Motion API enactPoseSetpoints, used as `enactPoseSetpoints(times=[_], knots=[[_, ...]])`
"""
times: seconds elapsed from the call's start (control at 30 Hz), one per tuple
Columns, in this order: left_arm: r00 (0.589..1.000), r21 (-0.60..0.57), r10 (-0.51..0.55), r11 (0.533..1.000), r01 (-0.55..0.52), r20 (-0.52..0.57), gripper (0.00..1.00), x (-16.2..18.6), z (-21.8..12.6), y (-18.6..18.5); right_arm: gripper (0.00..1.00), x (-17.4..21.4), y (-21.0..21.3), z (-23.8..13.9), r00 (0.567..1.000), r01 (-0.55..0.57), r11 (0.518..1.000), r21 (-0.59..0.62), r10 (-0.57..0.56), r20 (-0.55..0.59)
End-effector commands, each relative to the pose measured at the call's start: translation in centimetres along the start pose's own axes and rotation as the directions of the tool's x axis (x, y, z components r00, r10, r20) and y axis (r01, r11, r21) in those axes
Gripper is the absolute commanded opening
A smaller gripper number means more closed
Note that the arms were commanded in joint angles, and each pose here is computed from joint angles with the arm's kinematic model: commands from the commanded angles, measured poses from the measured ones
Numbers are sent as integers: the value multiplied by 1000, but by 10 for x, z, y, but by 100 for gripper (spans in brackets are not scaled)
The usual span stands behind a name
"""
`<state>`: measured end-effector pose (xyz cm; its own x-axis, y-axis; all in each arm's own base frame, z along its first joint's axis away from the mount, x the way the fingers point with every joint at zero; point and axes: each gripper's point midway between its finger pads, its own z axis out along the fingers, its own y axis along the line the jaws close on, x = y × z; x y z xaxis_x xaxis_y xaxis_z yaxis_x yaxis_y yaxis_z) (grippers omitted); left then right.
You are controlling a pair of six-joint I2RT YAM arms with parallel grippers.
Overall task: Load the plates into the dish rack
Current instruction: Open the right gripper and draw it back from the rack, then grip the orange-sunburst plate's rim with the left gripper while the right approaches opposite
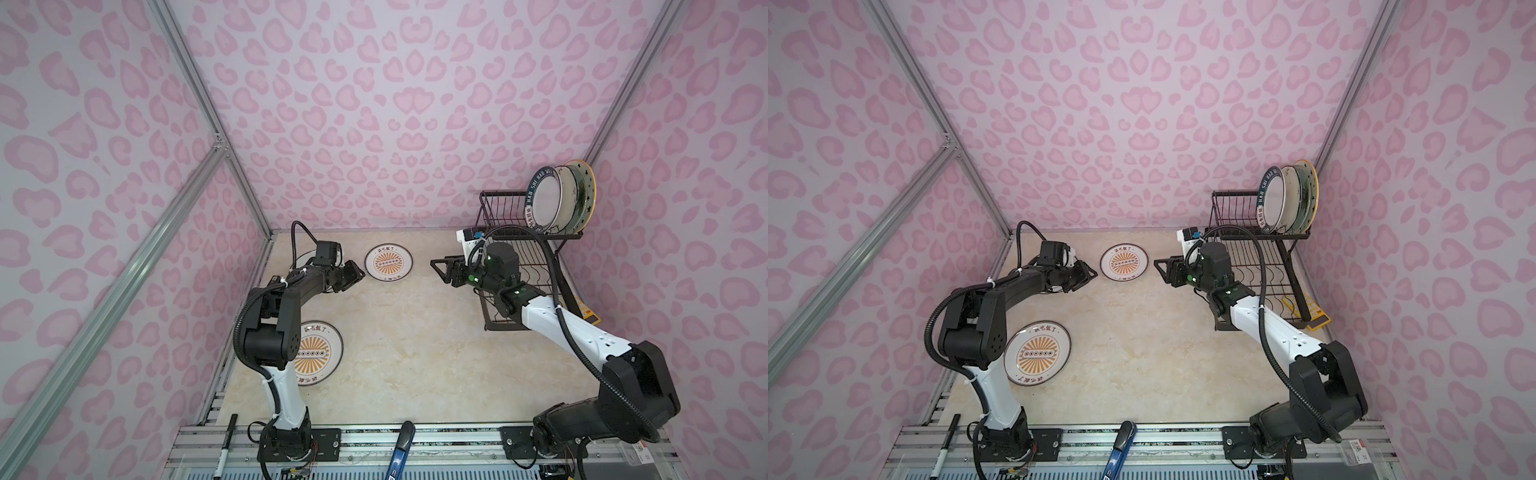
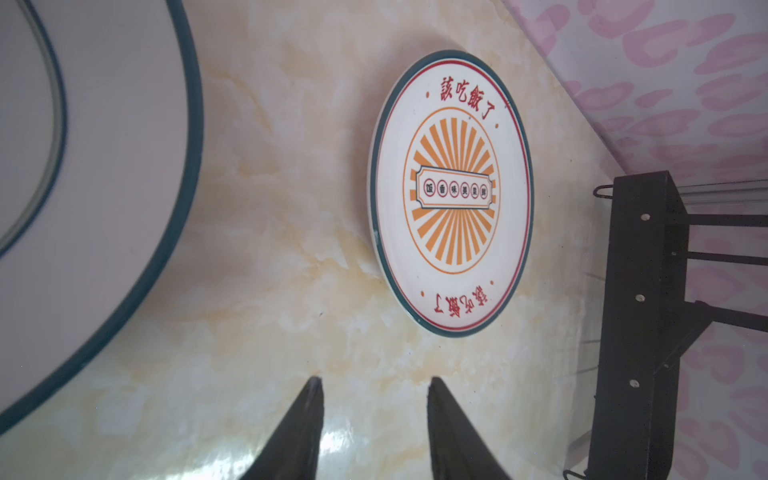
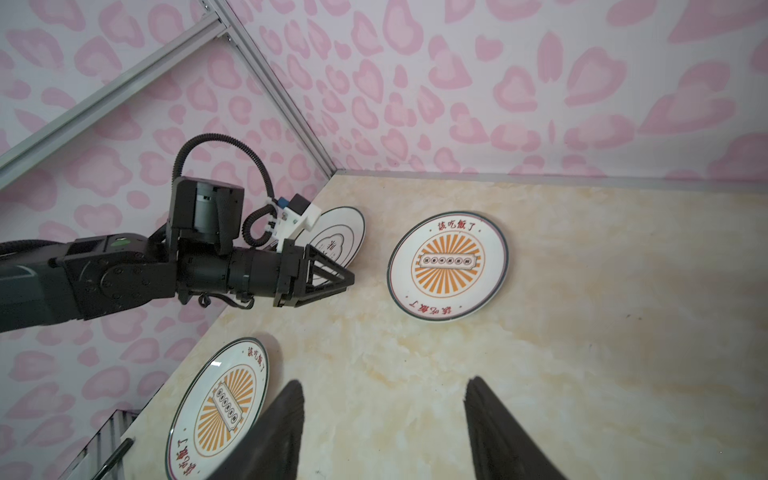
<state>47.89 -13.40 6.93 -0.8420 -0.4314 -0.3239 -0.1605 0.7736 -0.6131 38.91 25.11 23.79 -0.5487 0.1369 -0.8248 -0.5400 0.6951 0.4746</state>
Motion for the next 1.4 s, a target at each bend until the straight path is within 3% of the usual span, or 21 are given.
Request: enactPoseSetpoints(times=[0.0,0.5,0.97,1.17,1.37], knots=[[999,12,-31,999,30,36,43,-12,10,-1,61,6,8,8,999,-34,998,-52,34,4],[985,135,-170,977,164,36,43,-12,53,2,61,7,-18,-2,999,-44,999,-14,44,-1],[990,115,-143,983,139,21,41,-8,76,-17,61,7,-31,-12,998,-68,998,1,68,5],[989,93,-148,985,146,20,37,-5,81,-13,61,9,-30,-13,998,-69,998,0,69,-1],[989,87,-148,985,146,17,25,-4,82,-12,61,8,-29,-13,997,-71,997,-3,71,2]])
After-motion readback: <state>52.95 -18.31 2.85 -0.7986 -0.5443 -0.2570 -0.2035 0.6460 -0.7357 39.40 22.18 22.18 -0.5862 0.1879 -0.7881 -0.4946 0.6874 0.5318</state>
